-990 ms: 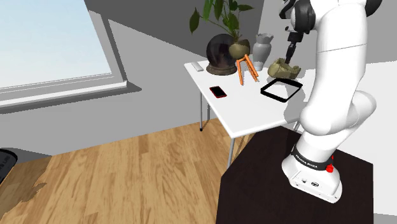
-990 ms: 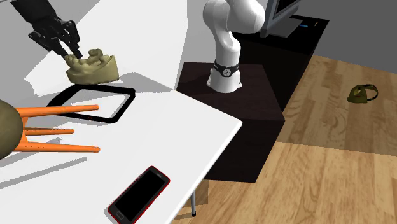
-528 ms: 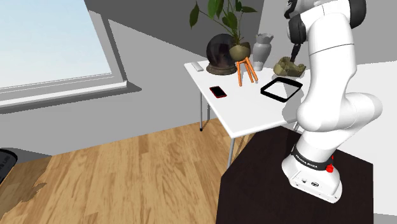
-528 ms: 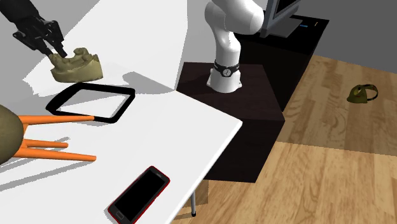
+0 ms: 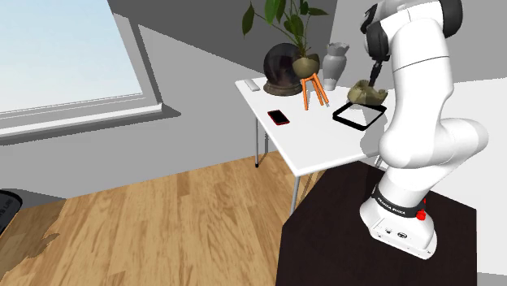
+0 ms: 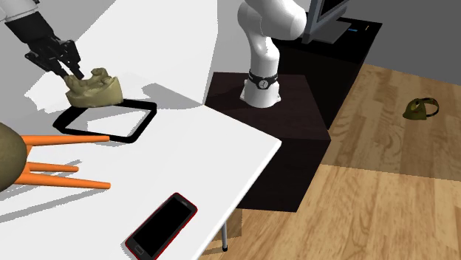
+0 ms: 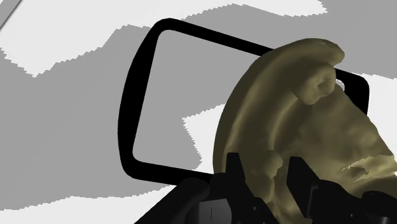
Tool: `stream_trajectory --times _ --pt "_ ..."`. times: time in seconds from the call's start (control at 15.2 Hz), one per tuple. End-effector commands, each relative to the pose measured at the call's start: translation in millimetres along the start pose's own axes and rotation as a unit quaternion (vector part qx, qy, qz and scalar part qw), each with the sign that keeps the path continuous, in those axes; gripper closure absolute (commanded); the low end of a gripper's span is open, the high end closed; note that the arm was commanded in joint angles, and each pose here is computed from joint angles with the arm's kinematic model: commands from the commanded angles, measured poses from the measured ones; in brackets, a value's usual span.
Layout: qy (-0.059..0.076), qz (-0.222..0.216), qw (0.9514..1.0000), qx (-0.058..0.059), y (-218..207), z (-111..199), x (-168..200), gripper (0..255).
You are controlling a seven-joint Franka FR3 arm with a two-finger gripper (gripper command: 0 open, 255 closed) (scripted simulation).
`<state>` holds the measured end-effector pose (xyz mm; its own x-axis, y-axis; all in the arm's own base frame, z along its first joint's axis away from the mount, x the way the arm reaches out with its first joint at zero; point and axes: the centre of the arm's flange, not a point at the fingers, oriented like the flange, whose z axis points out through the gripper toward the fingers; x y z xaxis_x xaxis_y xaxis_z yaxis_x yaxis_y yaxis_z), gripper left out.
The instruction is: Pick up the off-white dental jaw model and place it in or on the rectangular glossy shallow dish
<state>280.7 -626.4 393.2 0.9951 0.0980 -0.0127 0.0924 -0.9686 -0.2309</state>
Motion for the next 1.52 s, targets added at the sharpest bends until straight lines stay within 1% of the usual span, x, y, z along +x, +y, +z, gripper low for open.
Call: stream_trajectory --times 0.0,0.53,1.06,1.12,1.45 --pt "0.0 0.0 1.0 -0.001 2 10 1 255" --pt "0.0 0.0 1.0 -0.001 12 52 1 255" --pt "0.0 0.0 1.0 -0.001 12 52 1 255" --pt "0.0 0.0 1.0 -0.001 12 52 1 0" --pt "0.0 0.0 1.0 -0.001 12 52 1 0"
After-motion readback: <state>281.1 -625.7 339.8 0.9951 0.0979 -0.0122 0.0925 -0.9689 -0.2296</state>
